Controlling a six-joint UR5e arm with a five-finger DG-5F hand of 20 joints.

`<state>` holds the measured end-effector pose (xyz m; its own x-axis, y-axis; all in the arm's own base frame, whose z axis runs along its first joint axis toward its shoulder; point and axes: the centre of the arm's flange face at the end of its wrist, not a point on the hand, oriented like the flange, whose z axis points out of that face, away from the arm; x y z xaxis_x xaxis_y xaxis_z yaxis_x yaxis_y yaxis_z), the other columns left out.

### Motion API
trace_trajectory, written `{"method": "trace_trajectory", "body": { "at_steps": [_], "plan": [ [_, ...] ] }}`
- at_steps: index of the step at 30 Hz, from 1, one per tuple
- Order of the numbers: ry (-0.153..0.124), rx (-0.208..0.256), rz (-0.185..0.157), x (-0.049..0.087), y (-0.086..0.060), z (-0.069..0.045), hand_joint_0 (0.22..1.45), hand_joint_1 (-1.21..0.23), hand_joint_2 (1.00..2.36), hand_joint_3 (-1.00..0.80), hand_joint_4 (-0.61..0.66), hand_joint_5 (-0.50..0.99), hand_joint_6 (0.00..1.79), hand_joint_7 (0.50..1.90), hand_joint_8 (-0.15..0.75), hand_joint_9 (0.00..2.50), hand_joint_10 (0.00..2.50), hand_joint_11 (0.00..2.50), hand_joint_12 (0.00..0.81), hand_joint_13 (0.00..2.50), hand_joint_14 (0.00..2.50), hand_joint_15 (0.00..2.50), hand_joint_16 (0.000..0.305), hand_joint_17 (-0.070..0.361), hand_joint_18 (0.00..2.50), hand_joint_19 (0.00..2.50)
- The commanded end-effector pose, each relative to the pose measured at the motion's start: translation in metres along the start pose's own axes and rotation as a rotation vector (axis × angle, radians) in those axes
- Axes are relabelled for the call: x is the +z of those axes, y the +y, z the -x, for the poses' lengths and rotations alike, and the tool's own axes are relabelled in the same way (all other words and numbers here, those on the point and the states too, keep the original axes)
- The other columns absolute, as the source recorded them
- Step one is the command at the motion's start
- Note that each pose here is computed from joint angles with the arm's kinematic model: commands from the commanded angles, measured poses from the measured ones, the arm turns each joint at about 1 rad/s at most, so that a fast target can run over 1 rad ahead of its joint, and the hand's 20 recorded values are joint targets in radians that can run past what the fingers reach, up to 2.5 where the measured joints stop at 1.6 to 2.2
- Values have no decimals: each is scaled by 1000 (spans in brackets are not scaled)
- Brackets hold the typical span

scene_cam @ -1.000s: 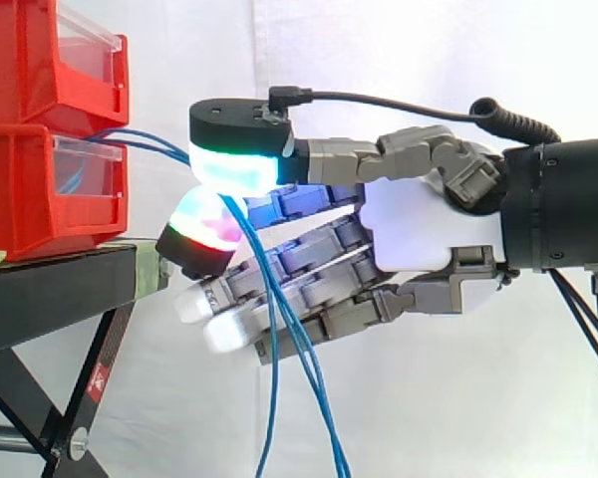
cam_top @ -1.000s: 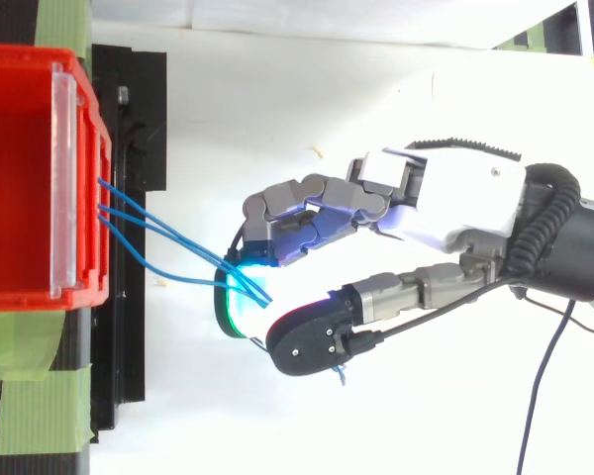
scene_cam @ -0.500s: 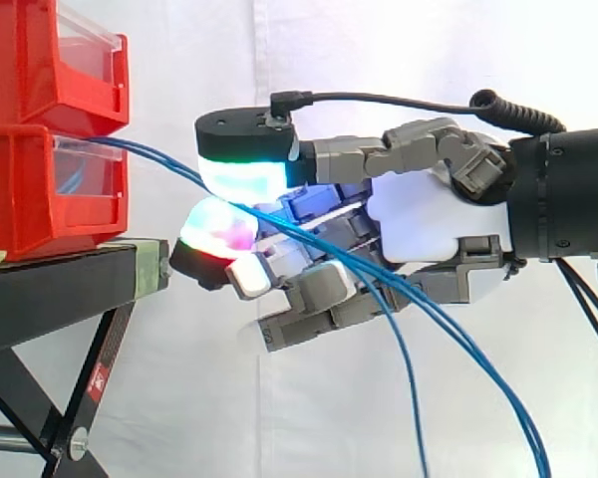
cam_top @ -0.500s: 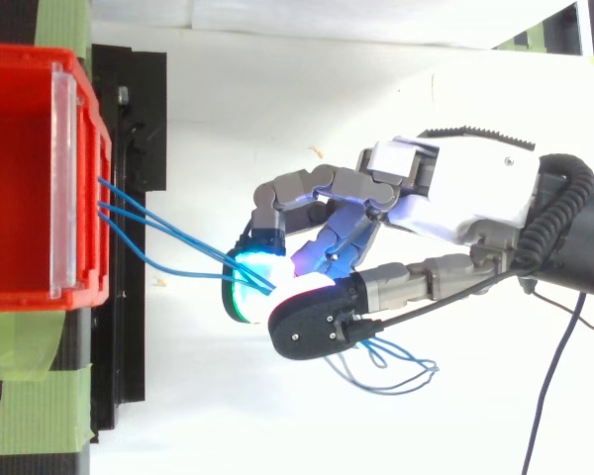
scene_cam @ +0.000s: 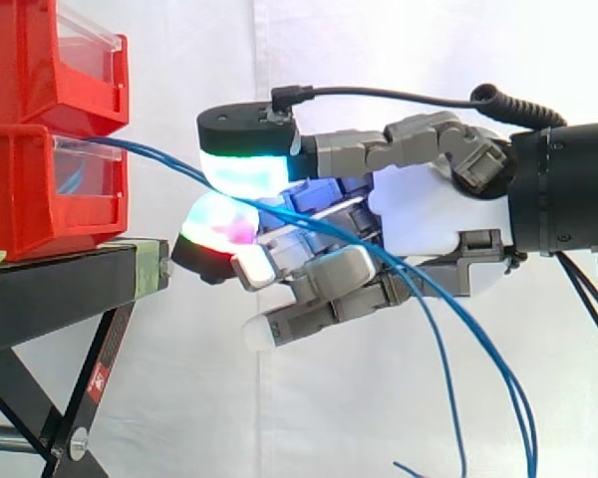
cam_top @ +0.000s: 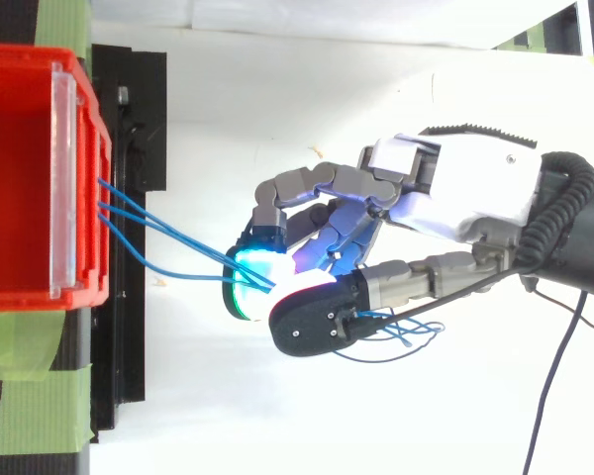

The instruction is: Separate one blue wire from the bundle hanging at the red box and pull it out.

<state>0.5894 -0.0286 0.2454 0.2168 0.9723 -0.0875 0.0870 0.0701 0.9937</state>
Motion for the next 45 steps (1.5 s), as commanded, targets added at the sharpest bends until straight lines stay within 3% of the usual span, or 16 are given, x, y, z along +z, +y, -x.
{"method": "trace_trajectory", "body": {
  "at_steps": [1,6,10,14,23,26,30,38,45],
  "plan": [
    [0,-5,10,-2,9,1,709,-621,1026,-161,275,-147,620,1201,370,1047,17,953,276,1542,1,1621,29,66,551,462],
    [-2,-22,6,-5,13,3,709,-621,1026,-164,273,-147,620,1200,368,1053,19,1038,285,1514,140,1607,31,69,581,492],
    [-4,-33,-3,-6,12,4,708,-620,1026,-163,275,-147,621,1197,355,1127,14,1249,279,1487,294,1570,31,70,595,507],
    [-9,-34,-4,-6,12,5,707,-620,1026,-161,276,-148,621,1203,343,1190,9,1410,293,1477,326,1567,32,72,593,508],
    [-9,-34,-4,-6,12,5,707,-615,1026,-166,276,-149,625,1194,341,1186,9,1422,290,1461,339,1544,32,73,586,510],
    [-9,-33,-3,-6,13,5,705,-612,1026,-169,269,-150,626,1194,319,1267,0,1632,302,1458,333,1550,33,74,583,509],
    [-7,-33,-3,-6,13,4,704,-607,1025,-173,265,-152,629,1187,316,1280,239,1612,293,1448,311,1570,33,75,581,507],
    [-9,-33,-3,-6,13,5,700,-600,1025,-167,263,-156,640,1167,306,1241,436,1633,309,1439,327,1558,34,77,571,508],
    [-9,-54,-3,-6,13,5,702,-605,1025,-176,265,-159,645,1148,305,1226,448,1666,307,1418,276,1594,35,79,564,507]
  ]
}}
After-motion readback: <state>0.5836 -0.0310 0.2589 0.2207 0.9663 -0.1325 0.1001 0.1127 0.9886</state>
